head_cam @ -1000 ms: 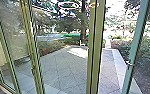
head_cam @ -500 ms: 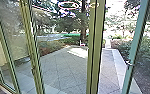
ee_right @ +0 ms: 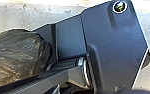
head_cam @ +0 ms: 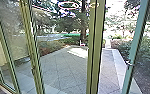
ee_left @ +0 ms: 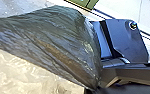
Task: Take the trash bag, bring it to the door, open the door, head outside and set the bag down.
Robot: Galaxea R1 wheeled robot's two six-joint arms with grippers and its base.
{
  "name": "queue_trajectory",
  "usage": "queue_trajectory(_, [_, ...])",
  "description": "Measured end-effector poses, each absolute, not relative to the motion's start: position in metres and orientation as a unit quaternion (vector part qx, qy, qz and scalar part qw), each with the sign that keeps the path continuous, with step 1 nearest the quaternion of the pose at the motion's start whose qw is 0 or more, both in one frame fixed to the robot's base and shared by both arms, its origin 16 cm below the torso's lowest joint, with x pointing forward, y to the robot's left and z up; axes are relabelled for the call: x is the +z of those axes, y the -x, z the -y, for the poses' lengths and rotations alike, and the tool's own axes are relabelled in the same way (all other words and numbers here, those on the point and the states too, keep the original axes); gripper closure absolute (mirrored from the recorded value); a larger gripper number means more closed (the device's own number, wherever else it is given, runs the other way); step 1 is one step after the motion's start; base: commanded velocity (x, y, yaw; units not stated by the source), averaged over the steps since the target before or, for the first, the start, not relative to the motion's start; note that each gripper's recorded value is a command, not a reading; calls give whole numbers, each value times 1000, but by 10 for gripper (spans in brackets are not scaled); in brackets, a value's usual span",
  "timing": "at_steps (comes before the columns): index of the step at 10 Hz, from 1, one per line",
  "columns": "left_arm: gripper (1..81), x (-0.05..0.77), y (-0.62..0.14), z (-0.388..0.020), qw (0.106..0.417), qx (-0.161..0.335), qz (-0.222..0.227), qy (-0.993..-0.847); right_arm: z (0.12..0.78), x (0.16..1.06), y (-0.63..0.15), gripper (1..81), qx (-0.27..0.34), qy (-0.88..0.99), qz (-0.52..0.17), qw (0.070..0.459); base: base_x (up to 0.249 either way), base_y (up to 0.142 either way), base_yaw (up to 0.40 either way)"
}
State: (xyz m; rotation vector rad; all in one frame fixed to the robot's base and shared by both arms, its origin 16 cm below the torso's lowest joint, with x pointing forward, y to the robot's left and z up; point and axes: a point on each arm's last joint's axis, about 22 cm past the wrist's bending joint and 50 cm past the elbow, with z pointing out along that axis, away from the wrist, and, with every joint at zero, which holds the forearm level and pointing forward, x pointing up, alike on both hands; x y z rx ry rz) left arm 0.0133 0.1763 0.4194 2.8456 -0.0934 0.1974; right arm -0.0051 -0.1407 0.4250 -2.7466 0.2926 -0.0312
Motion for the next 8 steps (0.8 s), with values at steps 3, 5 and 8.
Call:
queue_trajectory(3, [811, 419, -13, -176, 143, 69, 38, -987, 138, 425, 5, 10, -11, 976, -104, 190, 0, 0, 0])
queue_trajectory(5, [811, 419, -13, -176, 143, 70, 42, -986, 138, 425, 5, 10, -11, 976, -104, 190, 0, 0, -50])
queue_trajectory(8, [811, 419, -13, -177, 142, 70, 42, -986, 138, 425, 5, 10, -11, 976, -103, 190, 0, 0, -162])
